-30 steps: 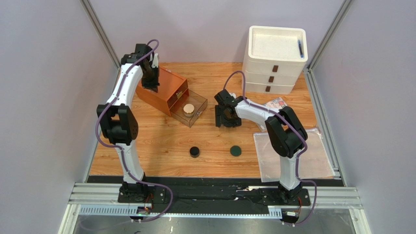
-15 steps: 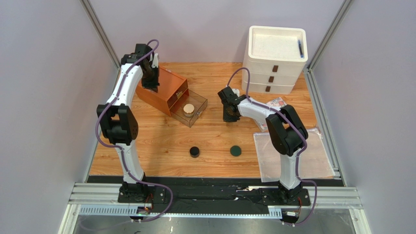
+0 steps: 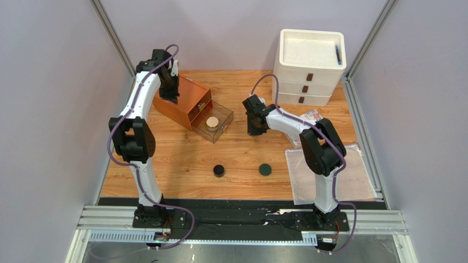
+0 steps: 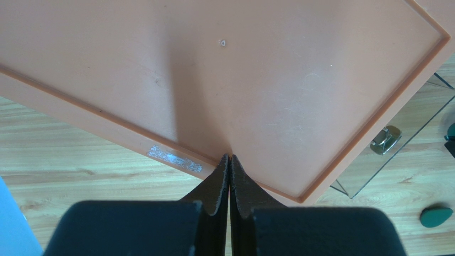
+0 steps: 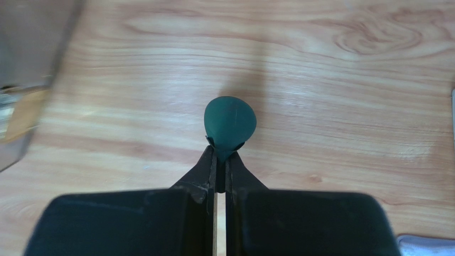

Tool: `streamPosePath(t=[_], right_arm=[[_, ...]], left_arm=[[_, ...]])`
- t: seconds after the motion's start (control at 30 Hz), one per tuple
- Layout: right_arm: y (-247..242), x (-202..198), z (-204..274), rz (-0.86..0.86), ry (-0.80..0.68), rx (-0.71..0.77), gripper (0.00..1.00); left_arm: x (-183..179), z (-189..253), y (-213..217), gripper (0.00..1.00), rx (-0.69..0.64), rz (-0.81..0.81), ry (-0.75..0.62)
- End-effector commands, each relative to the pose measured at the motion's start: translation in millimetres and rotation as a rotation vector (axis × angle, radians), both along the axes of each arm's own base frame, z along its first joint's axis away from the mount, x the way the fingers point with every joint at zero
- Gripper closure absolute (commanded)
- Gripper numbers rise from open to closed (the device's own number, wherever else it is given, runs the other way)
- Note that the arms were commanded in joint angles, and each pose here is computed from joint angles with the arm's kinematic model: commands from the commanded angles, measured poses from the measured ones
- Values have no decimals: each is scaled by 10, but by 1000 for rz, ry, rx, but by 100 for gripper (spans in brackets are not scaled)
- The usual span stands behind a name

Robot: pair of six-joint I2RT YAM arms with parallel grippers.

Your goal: Organize the makeup

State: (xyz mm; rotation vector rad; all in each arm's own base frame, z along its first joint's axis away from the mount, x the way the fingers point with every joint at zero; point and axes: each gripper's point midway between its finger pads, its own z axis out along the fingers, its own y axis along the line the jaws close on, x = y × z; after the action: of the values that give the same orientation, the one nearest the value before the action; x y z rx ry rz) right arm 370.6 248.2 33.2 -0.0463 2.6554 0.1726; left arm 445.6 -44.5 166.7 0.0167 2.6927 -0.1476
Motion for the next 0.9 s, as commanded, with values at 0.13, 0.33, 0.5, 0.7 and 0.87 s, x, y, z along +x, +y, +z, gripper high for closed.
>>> streamPosePath(t=[0.13,0.33,0.5,0.7,0.87], right_arm=[[901,288,1130,177,-207,182,100],[1356,336,1252,253,-191,251,100],[1752,316,1223,330,-155,321,98],[1836,385,1237,310,-162,348,30],[1771,425,1399,297,-217,345,16]], left_arm=[[-249,-114,22,100,4,-14,97],[-250,-126,34,100,11,-16,99],[-252,-140,34,100,11,-15,103],[-252,-133,42,100,15,-13,102],[-255,-136,48,100,18,-13,102]])
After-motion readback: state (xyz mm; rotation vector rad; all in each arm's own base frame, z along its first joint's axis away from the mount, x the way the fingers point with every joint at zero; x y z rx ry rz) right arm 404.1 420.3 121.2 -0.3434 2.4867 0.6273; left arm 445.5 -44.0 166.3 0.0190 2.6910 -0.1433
